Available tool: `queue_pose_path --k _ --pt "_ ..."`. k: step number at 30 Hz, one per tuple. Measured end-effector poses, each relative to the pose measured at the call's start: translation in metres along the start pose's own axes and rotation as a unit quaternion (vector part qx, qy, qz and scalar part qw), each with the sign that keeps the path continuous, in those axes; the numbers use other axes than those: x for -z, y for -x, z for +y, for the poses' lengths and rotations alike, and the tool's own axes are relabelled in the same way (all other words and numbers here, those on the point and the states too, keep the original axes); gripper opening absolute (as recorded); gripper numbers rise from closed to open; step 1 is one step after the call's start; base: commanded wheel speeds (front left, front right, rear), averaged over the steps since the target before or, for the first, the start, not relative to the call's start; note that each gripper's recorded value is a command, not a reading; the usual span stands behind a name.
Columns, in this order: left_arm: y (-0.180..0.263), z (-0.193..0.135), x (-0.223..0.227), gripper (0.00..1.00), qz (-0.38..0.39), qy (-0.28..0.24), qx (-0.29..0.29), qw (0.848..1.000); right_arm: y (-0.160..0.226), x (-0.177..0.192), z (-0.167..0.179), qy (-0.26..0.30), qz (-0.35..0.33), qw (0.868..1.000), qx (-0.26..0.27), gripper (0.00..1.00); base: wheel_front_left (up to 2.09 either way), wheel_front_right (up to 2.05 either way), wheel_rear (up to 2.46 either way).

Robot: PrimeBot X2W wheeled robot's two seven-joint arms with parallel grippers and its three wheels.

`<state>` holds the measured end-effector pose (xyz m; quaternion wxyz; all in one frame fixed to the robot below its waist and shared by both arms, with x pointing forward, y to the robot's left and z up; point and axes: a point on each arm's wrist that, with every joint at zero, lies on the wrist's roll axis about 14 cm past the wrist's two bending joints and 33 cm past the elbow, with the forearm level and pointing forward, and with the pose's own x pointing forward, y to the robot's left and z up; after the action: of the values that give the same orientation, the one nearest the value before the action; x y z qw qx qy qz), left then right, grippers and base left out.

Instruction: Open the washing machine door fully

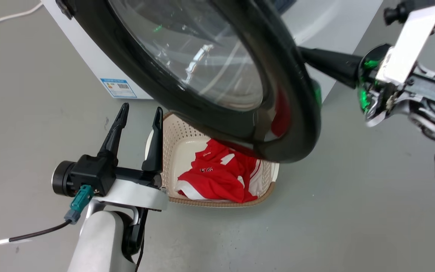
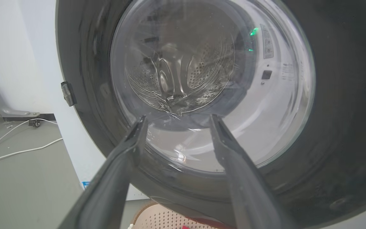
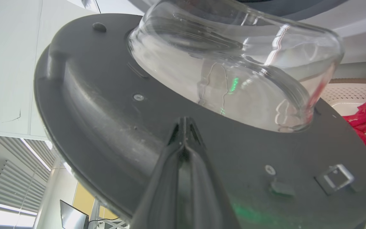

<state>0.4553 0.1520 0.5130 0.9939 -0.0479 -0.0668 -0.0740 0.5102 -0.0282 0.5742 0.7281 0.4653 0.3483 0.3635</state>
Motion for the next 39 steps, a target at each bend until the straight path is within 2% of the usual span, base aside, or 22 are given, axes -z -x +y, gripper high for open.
queue_pose_path --k 12,24,28,31,39 --pt "0.017 -0.007 -0.014 1.0 -0.008 0.002 0.0 1.0 -0.008 0.047 0.022 0.002 0.009 1.0 -0.028 0.0 0.0 0.0 0.0" --pt "0.03 -0.007 -0.023 1.0 -0.015 0.003 -0.007 1.0 -0.017 0.091 0.033 -0.055 0.01 0.996 -0.065 0.0 0.0 0.0 0.0" --pt "0.036 -0.007 -0.026 1.0 -0.016 0.002 -0.01 1.0 -0.012 0.083 0.039 -0.072 -0.033 0.994 -0.081 0.0 0.0 0.0 0.0" --pt "0.038 -0.006 -0.028 1.0 -0.019 0.001 -0.013 1.0 -0.003 0.066 0.037 -0.088 -0.09 0.988 -0.089 0.0 0.0 0.0 0.0" --pt "0.045 -0.008 -0.029 1.0 -0.018 0.003 -0.014 1.0 0.051 0.027 0.023 -0.148 -0.251 0.95 -0.111 0.0 0.0 0.0 0.0"
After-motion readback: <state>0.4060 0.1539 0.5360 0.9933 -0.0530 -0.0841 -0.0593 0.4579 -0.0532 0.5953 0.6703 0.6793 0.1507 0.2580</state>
